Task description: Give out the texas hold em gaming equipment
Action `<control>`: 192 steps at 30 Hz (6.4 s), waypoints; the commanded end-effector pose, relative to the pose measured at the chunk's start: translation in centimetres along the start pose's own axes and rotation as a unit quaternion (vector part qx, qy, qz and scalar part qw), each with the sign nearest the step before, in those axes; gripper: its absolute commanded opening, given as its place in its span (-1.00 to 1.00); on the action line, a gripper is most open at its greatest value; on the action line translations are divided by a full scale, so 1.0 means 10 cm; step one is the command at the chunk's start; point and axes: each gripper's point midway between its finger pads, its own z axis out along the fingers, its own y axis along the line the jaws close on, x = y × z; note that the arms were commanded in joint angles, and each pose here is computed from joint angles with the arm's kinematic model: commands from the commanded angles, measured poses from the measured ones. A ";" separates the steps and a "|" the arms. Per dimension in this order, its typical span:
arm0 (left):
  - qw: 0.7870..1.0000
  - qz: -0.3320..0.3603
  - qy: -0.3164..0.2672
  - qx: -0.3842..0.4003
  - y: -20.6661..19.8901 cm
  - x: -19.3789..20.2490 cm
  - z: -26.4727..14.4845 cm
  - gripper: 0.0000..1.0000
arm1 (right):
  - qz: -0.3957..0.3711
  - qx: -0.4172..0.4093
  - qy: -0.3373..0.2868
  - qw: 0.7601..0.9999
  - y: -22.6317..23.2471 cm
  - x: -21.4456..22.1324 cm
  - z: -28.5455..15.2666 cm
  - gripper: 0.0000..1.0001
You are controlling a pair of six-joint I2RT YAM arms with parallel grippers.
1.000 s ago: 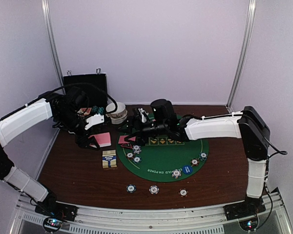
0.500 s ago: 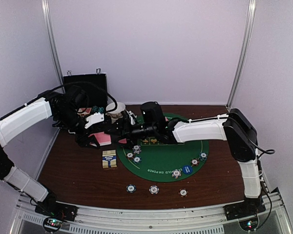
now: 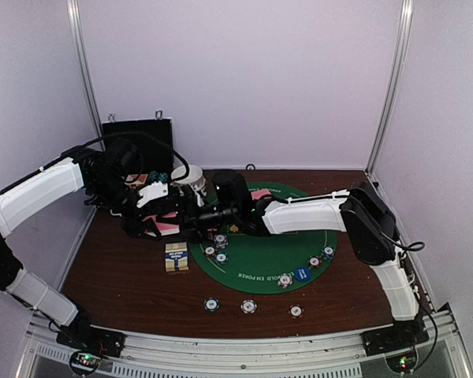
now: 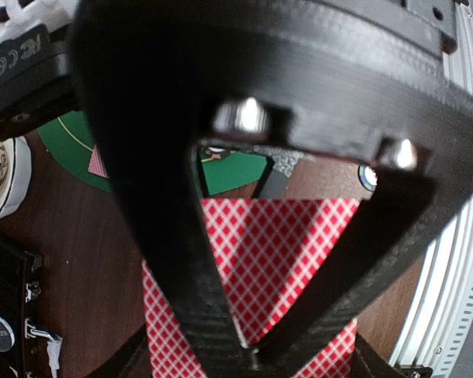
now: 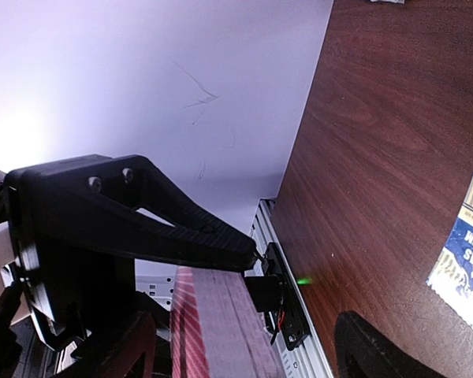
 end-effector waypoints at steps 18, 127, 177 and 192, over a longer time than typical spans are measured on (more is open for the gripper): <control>1.000 0.006 -0.031 -0.003 -0.01 -0.15 -0.13 -1.00 | 0.041 0.043 -0.016 0.998 -0.35 -0.06 -0.24 0.12; 1.000 0.009 -0.009 0.001 -0.05 -0.04 -0.11 -1.00 | 0.104 0.322 -0.006 0.941 -1.74 0.51 -2.99 -0.89; 1.000 0.008 -0.015 -0.001 -0.04 -0.07 -0.14 -1.00 | -0.048 0.213 -0.120 0.968 -0.18 -0.13 -1.31 0.99; 1.000 0.010 -0.019 -0.001 -0.01 -0.12 -0.14 -1.00 | -0.038 0.179 -0.085 0.979 -0.06 -0.07 -0.93 0.99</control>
